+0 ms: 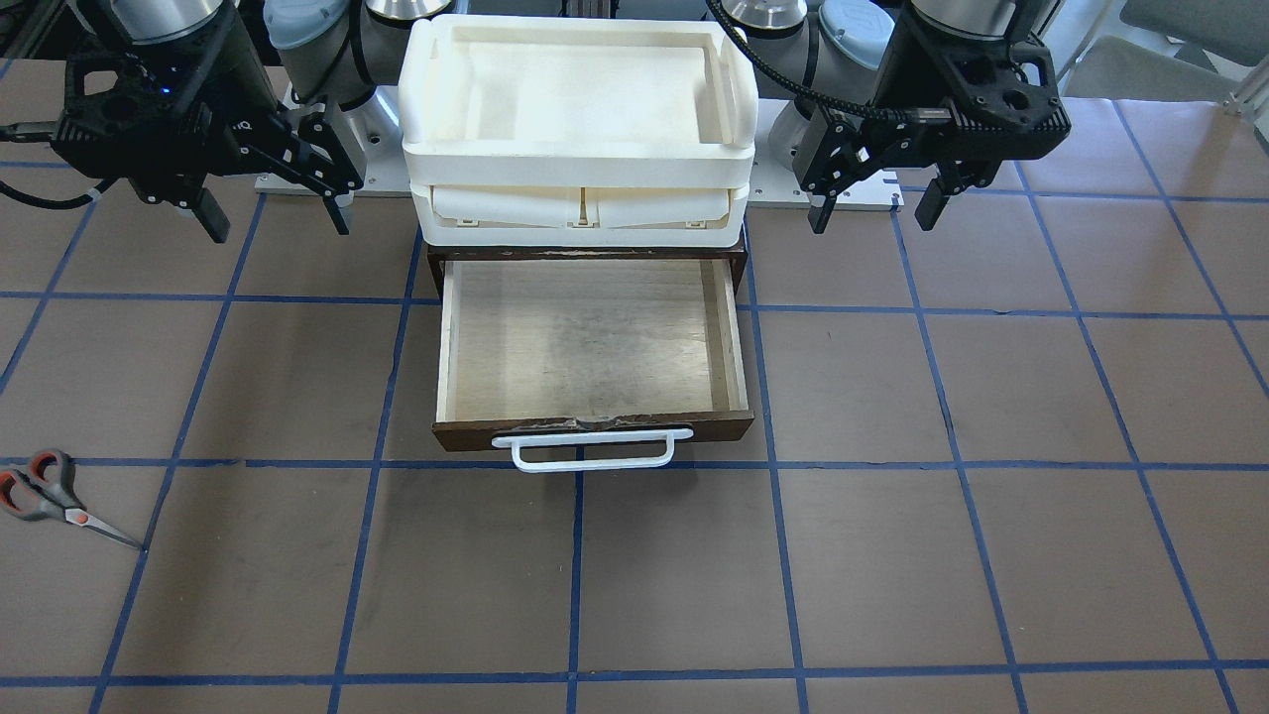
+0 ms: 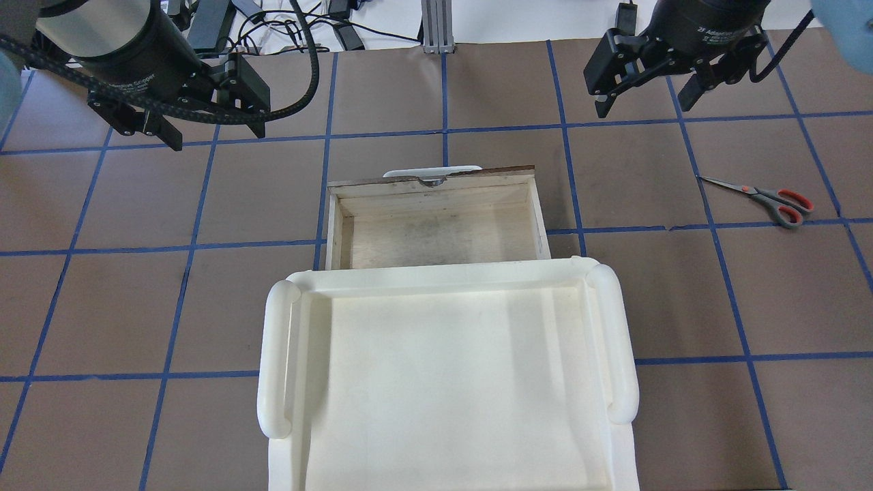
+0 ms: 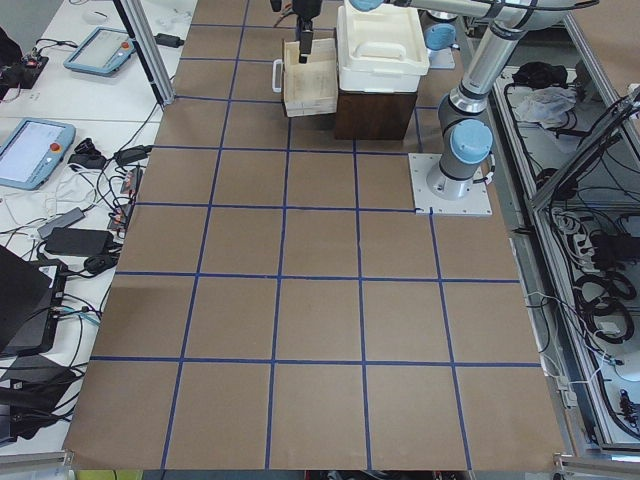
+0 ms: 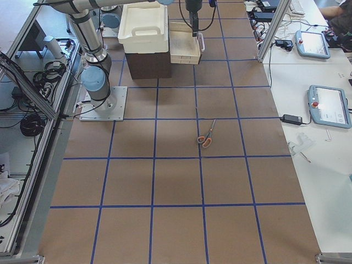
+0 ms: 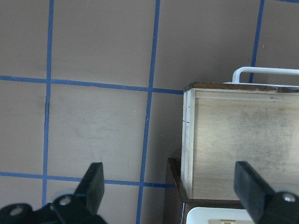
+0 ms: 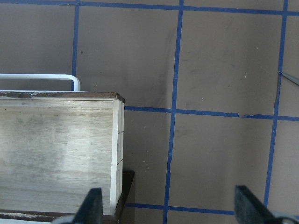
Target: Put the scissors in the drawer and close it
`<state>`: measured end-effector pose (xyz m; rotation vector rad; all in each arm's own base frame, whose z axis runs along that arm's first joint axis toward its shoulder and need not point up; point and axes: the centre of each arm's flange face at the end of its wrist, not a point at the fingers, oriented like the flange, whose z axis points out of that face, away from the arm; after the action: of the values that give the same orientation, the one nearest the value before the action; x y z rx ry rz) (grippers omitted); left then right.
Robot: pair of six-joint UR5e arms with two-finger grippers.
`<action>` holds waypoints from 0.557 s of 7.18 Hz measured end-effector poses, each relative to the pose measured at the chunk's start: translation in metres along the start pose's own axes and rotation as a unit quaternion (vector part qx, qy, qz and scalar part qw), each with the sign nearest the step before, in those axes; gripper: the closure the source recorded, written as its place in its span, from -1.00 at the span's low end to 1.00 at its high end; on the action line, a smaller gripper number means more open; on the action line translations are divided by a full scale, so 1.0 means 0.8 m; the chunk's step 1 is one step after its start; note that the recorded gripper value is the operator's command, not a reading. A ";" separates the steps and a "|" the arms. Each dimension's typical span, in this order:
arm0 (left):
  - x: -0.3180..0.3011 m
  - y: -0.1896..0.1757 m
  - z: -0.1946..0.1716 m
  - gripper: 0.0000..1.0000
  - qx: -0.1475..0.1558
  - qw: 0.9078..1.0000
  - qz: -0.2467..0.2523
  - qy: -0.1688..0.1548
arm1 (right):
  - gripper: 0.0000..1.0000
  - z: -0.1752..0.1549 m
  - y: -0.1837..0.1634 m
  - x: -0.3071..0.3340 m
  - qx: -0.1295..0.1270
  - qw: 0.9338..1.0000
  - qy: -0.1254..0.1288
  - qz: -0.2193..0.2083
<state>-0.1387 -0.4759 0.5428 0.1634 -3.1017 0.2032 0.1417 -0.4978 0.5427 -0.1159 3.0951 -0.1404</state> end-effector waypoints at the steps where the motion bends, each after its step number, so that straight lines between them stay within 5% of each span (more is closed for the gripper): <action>1: 0.000 0.000 0.000 -1.00 0.000 1.000 -0.001 0.000 | -1.00 0.001 0.000 0.001 0.000 1.000 0.002 -0.001; 4: 0.000 0.000 0.000 -1.00 0.000 1.000 0.000 0.000 | -1.00 0.000 -0.005 0.002 0.012 1.000 -0.001 -0.008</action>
<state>-0.1386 -0.4758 0.5430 0.1633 -3.1010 0.2036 0.1408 -0.5020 0.5428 -0.1400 3.0890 -0.1772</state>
